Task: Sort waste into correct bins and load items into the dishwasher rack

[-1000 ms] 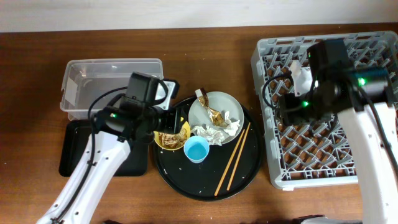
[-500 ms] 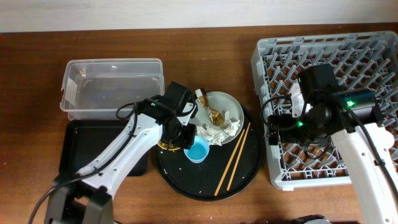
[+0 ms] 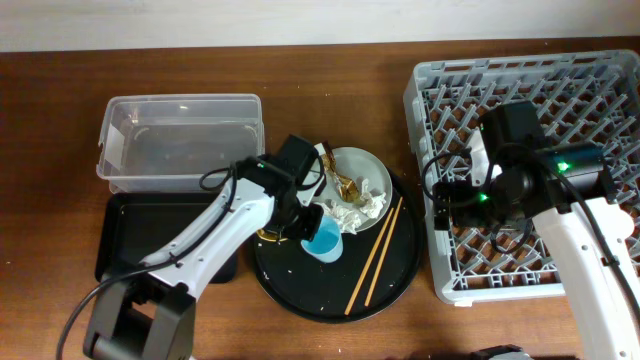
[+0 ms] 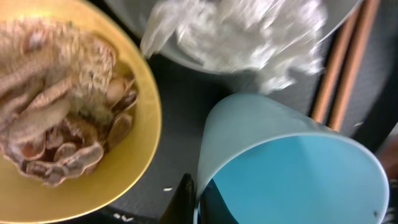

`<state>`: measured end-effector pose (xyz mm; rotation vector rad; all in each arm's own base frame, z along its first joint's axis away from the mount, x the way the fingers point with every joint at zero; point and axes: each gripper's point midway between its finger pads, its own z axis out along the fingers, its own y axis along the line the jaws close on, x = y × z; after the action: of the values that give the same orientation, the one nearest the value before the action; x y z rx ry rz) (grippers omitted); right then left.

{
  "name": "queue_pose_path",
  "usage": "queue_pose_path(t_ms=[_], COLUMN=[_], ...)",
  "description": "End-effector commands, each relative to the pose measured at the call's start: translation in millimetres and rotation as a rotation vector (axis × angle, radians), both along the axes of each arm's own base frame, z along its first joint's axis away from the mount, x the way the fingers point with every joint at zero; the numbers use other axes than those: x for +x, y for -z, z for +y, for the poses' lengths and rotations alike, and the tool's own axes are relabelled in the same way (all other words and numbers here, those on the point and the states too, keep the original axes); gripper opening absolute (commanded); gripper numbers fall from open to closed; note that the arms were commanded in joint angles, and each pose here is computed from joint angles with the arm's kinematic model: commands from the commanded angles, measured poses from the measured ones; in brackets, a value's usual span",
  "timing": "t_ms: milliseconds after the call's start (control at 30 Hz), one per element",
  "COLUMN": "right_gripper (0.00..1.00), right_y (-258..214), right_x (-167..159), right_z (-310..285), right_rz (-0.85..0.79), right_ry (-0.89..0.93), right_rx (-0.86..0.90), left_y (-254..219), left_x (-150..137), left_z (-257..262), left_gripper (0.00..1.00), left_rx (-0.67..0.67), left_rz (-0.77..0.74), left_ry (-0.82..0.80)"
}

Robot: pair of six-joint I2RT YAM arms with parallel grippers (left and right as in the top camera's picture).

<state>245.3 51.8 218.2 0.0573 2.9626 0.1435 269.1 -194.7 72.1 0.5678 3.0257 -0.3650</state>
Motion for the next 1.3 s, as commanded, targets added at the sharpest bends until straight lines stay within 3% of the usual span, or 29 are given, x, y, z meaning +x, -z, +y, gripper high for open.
queue_pose_path(t_ms=[0, 67, 100, 167, 233, 300, 400, 567, 833, 967, 1267], right_gripper=[0.98, 0.98, 0.98, 0.98, 0.95, 0.93, 0.93, 0.89, 0.88, 0.88, 0.86], right_y=[-2, -4, -4, -9, -26, -45, -62, -61, -61, -46, -64], right_x=[20, 32, 39, 44, 33, 26, 20, 16, 28, 33, 43], right_z=[-20, -24, -21, 31, 80, 109, 129, 146, 151, 141, 152], right_rz=[-0.081, -0.119, -0.136, -0.171, -0.21, -0.252, -0.313, -0.326, -0.396, -0.365, -0.475], right_ry=[0.084, 0.112, 0.082, -0.245, -0.494, -0.619, -0.738, -0.824, -0.872, -0.845, -0.898], right_rx=[-0.078, -0.06, -0.035, 0.196, 0.473, 0.682, 0.841, 0.841, 0.792, 0.692, 0.757], left_y=[-54, -68, -84, -128, -153, -172, -176, -188, -208, -209, -209], left_x=[28, 37, 44, 59, 65, 60, 52, 31, 17, 17, 14], left_z=[-10, -6, -6, -4, 1, -6, -21, -49, -52, -52, -57], left_gripper=[0.01, 0.01, 0.0, 0.01, 0.0, 0.01, 0.0, 0.01, 0.0, 0.0, 0.0], left_rx=[-0.265, -0.412, -0.557, -0.869, -1.013, -1.118, -1.137, -1.196, -1.309, -1.312, -1.312], left_rz=[-0.033, 0.002, 0.03, 0.029, 0.002, 0.003, 0.015, 0.054, 0.119, 0.114, 0.119], left_ry=[-0.07, -0.119, -0.144, -0.134, -0.1, -0.029, 0.028, 0.15, 0.213, 0.218, 0.236])
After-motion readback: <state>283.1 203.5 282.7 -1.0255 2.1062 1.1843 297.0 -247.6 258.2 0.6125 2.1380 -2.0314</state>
